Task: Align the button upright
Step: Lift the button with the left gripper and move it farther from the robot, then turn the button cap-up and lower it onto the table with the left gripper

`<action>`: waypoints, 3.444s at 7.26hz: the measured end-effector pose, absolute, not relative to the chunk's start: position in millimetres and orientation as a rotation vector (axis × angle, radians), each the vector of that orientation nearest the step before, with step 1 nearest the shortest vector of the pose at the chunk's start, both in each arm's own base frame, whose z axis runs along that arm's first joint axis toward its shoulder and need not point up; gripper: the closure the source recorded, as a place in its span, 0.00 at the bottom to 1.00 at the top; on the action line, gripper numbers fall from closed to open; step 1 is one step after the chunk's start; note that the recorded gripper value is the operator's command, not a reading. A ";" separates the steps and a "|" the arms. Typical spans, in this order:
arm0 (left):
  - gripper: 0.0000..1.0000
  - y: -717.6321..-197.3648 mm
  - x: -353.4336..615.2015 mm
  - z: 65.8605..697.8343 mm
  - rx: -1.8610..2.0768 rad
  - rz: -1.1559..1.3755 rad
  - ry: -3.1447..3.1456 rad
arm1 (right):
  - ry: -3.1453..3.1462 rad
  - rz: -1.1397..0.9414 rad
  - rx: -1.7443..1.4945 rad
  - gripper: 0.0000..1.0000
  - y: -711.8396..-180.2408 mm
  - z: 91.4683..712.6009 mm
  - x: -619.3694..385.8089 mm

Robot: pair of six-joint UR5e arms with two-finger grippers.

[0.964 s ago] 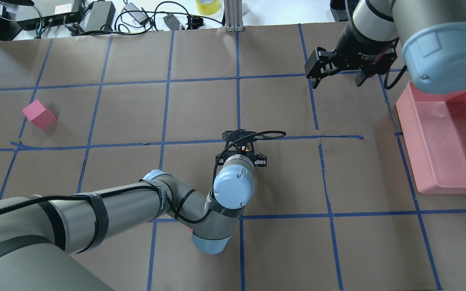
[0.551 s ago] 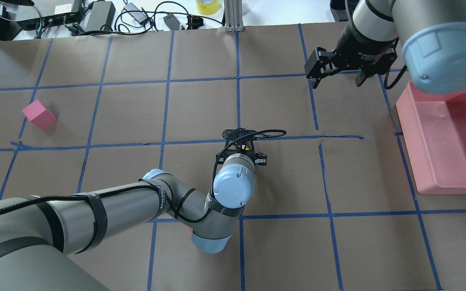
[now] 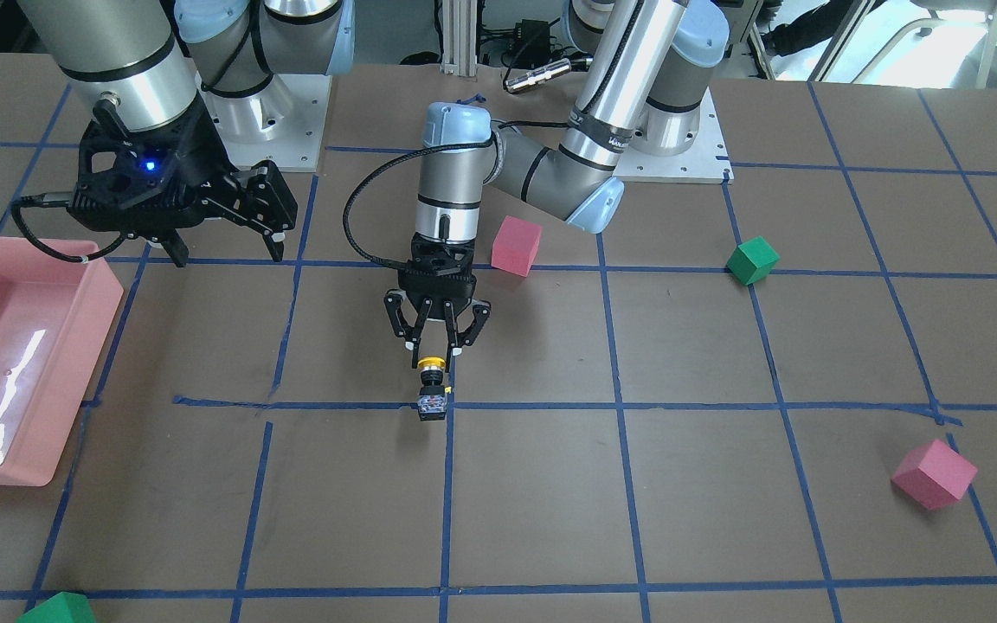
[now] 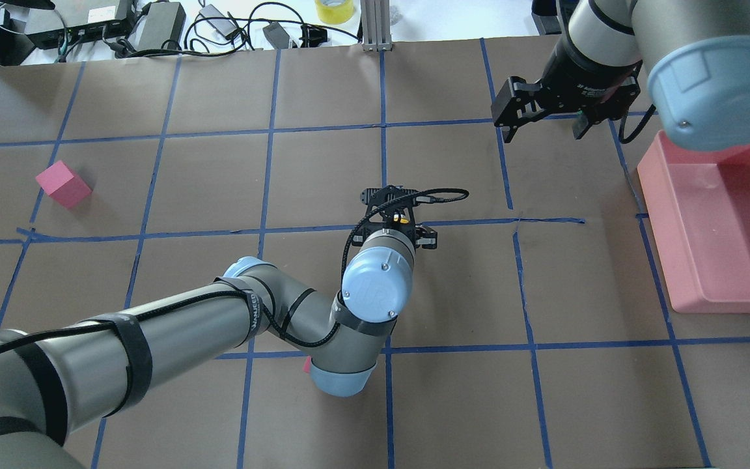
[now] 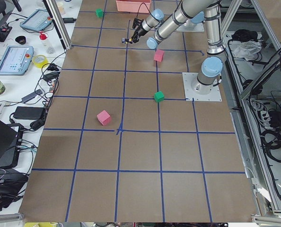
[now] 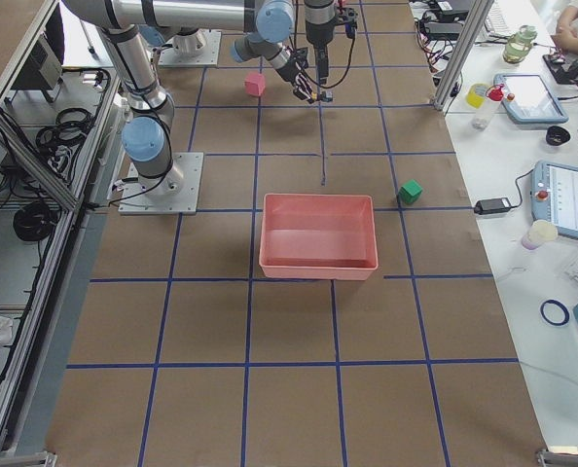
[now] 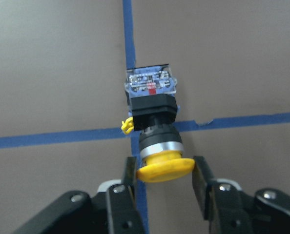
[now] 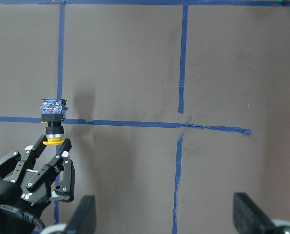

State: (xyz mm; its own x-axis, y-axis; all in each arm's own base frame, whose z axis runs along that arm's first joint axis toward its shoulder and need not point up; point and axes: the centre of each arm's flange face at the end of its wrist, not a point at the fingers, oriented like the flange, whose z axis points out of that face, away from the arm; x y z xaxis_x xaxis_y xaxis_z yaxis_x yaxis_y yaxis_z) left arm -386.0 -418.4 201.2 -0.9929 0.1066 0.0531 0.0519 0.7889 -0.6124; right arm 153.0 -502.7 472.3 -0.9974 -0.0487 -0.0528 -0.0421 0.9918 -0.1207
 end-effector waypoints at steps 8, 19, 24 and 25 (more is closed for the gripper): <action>0.75 -493.9 -311.8 357.2 -0.169 0.258 -3.130 | 3.089 -0.182 -0.079 0.00 -502.5 471.5 152.1; 1.00 -569.1 -279.4 362.4 0.004 -0.764 -2.825 | 3.089 -0.177 -0.078 0.00 -502.2 470.2 152.1; 1.00 -623.7 -294.3 254.4 0.014 -0.926 -2.752 | 3.091 -0.172 -0.078 0.00 -502.2 469.1 151.9; 1.00 -631.9 -296.9 245.3 0.016 -0.932 -2.743 | 3.091 -0.171 -0.078 0.00 -502.2 469.0 151.9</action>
